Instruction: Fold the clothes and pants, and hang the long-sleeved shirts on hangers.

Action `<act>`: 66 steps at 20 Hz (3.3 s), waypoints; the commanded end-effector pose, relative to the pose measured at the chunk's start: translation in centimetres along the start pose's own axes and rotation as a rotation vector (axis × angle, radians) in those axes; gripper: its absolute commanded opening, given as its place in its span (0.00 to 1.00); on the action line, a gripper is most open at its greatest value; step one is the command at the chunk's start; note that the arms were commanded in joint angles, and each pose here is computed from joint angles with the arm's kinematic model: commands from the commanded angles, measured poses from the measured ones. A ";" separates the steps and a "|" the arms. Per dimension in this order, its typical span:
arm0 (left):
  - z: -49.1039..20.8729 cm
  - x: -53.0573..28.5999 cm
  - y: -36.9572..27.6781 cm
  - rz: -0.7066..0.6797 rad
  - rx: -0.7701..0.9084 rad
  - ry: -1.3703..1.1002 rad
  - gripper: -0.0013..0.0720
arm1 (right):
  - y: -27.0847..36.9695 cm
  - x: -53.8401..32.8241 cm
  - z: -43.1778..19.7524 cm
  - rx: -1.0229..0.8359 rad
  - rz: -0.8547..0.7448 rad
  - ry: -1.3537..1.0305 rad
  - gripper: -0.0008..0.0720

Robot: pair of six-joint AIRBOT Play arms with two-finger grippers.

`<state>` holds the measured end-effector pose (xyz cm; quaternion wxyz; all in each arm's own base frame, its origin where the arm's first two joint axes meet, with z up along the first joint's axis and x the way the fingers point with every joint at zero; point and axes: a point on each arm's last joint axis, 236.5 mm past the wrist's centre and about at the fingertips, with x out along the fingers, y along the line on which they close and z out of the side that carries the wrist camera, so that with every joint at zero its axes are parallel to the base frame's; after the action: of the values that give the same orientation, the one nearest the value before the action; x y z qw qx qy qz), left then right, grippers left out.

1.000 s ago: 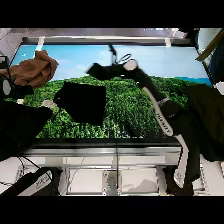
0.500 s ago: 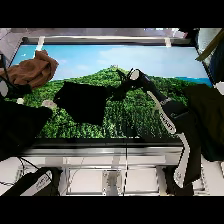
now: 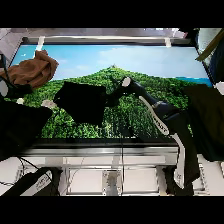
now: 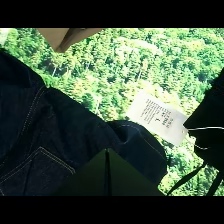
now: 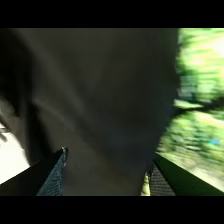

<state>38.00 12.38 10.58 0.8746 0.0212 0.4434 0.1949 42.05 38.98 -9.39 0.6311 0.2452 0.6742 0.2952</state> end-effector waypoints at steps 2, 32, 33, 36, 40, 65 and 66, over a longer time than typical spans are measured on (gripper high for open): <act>-0.2 0.0 -0.9 -0.039 -0.024 0.008 0.04 | 3.6 1.4 1.0 -0.014 0.093 -0.073 0.76; -0.9 -2.6 -11.7 -0.375 -0.094 0.047 0.04 | -25.5 -70.3 -27.2 0.689 -0.529 -0.969 0.02; -0.9 -2.7 -11.9 -0.379 -0.089 0.047 0.04 | -27.0 -69.6 -29.3 0.768 -0.513 -0.963 0.02; -1.0 -2.9 -12.3 -0.385 -0.081 0.047 0.04 | -30.7 -64.6 -32.3 0.920 -0.420 -0.865 0.02; -1.0 -3.0 -12.6 -0.393 -0.077 0.048 0.04 | -33.3 -58.6 -34.9 1.044 -0.373 -0.676 0.02; -1.0 -3.0 -12.7 -0.395 -0.078 0.049 0.04 | 3.4 -47.7 -10.9 -0.377 -0.330 -0.539 0.02; -1.0 -3.0 -12.7 -0.395 -0.078 0.049 0.04 | 4.2 -46.7 -11.0 -0.402 -0.320 -0.516 0.02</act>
<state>39.66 -0.50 9.61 0.8850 -0.1053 0.4520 0.0375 35.23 5.24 28.80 0.8650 0.1377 0.4187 0.2398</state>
